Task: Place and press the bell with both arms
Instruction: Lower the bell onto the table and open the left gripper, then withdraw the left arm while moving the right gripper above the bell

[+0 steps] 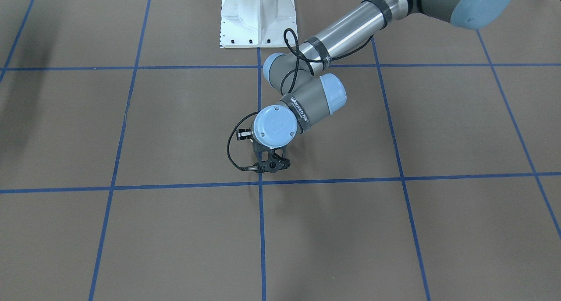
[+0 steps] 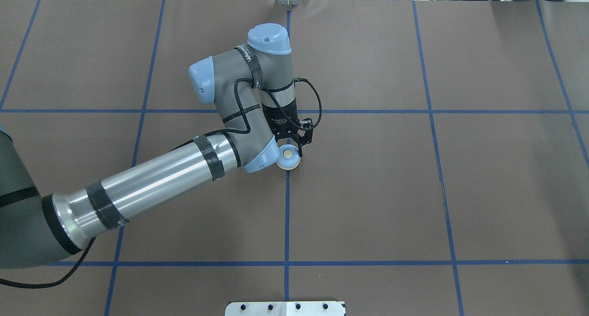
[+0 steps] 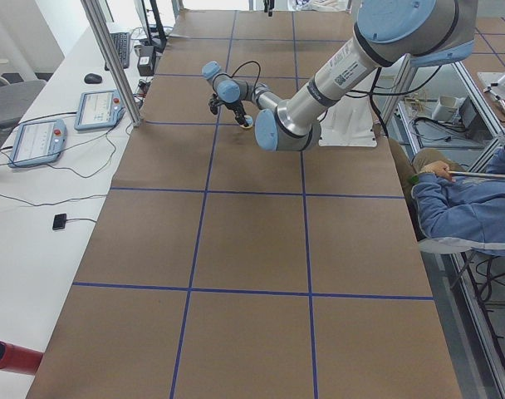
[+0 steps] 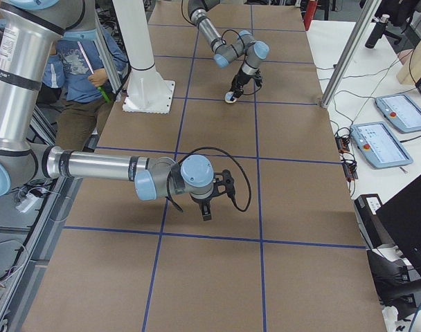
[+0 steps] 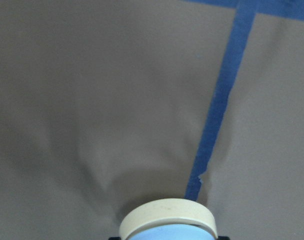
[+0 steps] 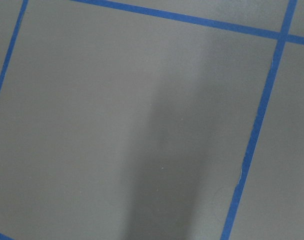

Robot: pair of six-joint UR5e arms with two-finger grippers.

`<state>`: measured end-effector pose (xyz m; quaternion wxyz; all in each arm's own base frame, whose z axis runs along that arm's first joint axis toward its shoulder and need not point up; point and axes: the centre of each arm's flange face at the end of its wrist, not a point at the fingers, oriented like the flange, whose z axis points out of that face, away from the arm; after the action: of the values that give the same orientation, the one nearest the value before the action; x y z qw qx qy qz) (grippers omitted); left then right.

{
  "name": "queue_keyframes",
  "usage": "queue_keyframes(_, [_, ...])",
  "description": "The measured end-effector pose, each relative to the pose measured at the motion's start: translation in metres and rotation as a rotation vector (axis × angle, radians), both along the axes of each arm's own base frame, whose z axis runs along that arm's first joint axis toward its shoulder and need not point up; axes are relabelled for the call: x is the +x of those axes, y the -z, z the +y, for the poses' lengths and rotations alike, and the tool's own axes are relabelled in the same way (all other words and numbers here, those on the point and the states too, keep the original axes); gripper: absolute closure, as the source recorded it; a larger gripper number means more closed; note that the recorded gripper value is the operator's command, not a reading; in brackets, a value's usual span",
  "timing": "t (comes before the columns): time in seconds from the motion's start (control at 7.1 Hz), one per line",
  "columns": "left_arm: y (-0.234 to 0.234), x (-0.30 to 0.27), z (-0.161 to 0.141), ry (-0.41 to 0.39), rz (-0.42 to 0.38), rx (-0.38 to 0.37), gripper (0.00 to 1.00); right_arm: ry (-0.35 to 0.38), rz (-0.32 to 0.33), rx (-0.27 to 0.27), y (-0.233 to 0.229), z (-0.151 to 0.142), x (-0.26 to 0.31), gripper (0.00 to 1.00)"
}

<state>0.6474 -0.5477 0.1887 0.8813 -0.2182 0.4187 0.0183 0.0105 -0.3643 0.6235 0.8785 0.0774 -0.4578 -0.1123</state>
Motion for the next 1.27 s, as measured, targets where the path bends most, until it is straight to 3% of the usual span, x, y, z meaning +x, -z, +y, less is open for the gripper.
queue_keyframes(0.14, [0.002, 0.002, 0.000, -0.001, -0.001, -0.001, 0.35, 0.001, 0.000, 0.000, 0.000, 0.000, 0.000, 0.00])
queue_keyframes(0.28, [0.002, 0.003, 0.000, -0.002, -0.002, -0.001, 0.11, 0.001, 0.001, 0.001, 0.000, 0.000, 0.000, 0.00])
queue_keyframes(0.42, [0.002, 0.003, 0.001, -0.002, -0.002, -0.002, 0.04, 0.001, 0.001, 0.003, 0.000, -0.001, 0.000, 0.00])
queue_keyframes(0.85, [0.003, 0.003, 0.001, -0.002, -0.001, -0.001, 0.01, 0.000, -0.001, 0.020, 0.007, -0.009, -0.001, 0.00])
queue_keyframes(1.13, [0.015, -0.009, -0.006, 0.020, 0.013, 0.000, 0.01, -0.004, -0.005, 0.051, 0.023, -0.028, -0.004, 0.00])
queue_keyframes(1.27, [0.027, -0.030, -0.013, 0.042, 0.032, 0.008, 0.01, -0.033, -0.009, 0.036, 0.037, -0.043, -0.008, 0.00])
